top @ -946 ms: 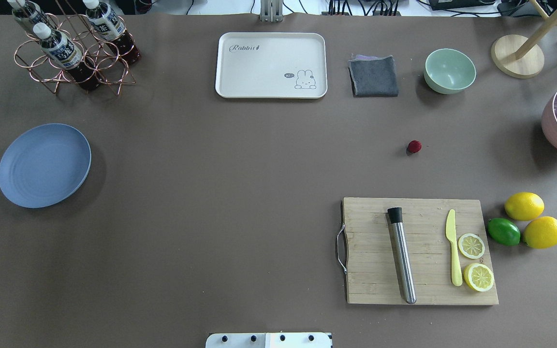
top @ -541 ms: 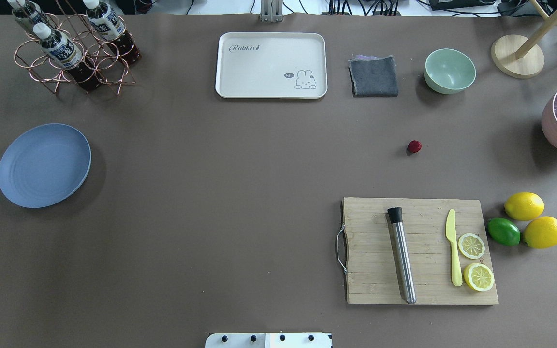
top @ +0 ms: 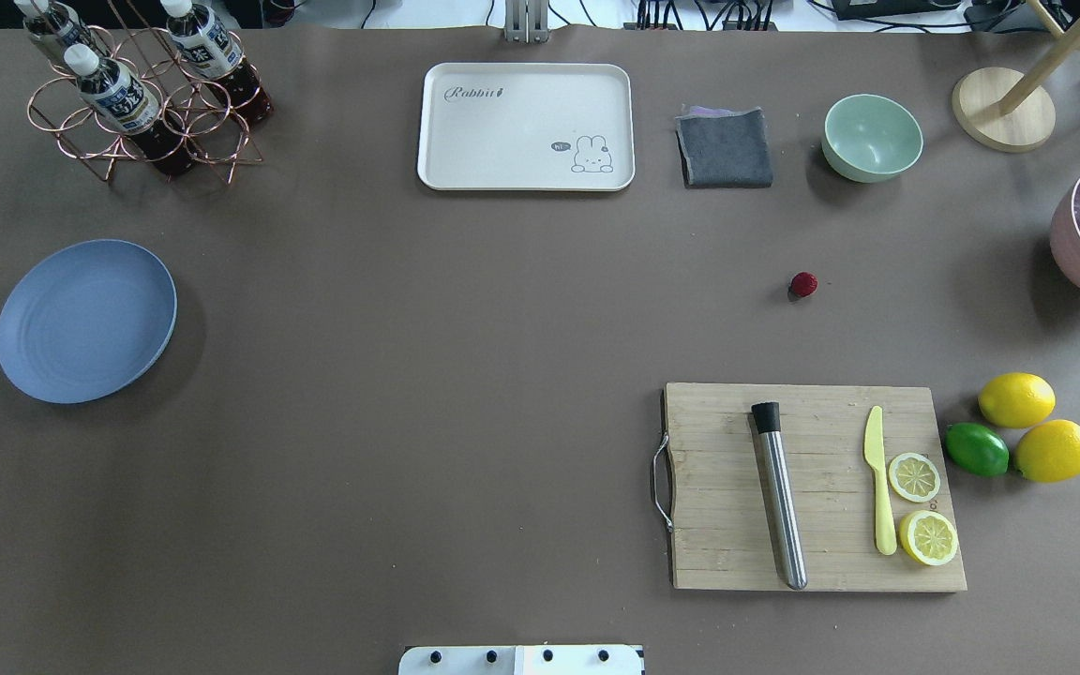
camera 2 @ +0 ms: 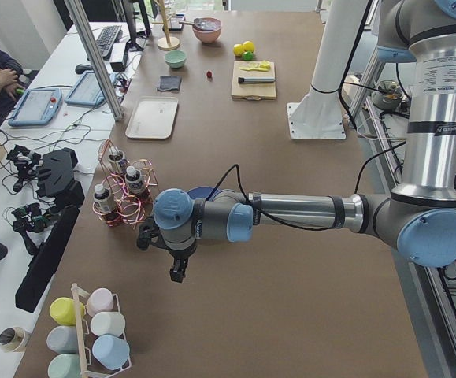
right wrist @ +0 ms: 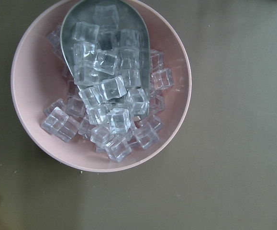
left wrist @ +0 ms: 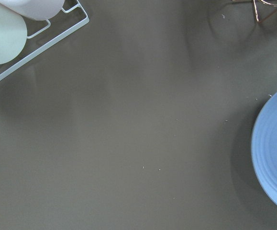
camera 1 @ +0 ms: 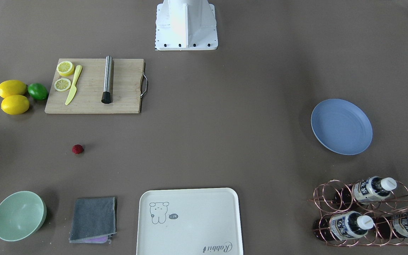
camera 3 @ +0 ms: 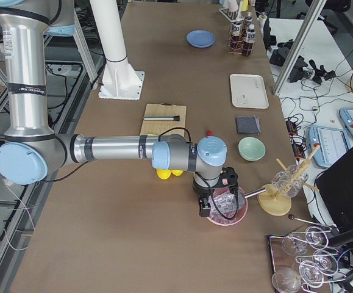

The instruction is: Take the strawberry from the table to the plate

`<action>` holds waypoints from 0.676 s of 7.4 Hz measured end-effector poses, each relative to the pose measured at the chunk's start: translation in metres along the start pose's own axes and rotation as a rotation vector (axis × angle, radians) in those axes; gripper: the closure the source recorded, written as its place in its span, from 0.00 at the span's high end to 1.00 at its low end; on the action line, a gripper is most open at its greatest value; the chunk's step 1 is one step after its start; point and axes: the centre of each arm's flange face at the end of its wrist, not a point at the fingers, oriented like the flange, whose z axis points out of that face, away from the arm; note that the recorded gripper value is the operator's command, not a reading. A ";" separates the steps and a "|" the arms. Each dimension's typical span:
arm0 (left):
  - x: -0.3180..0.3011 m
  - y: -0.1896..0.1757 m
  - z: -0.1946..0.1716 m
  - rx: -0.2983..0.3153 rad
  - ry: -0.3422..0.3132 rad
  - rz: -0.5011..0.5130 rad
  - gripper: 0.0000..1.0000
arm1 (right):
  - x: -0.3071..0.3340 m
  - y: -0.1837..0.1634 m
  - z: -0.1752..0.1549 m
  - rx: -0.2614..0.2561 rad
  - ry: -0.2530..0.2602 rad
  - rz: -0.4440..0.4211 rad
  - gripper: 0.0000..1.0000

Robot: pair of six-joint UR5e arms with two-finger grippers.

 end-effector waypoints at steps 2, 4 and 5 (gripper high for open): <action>0.003 -0.003 -0.001 0.020 -0.001 0.029 0.98 | 0.002 0.003 0.003 -0.007 -0.003 0.006 1.00; -0.004 -0.001 0.006 0.061 -0.006 0.079 0.98 | 0.000 0.002 0.002 -0.003 -0.009 0.004 1.00; -0.005 0.000 0.007 0.090 -0.009 0.097 0.98 | -0.007 -0.004 -0.002 0.021 -0.015 -0.023 1.00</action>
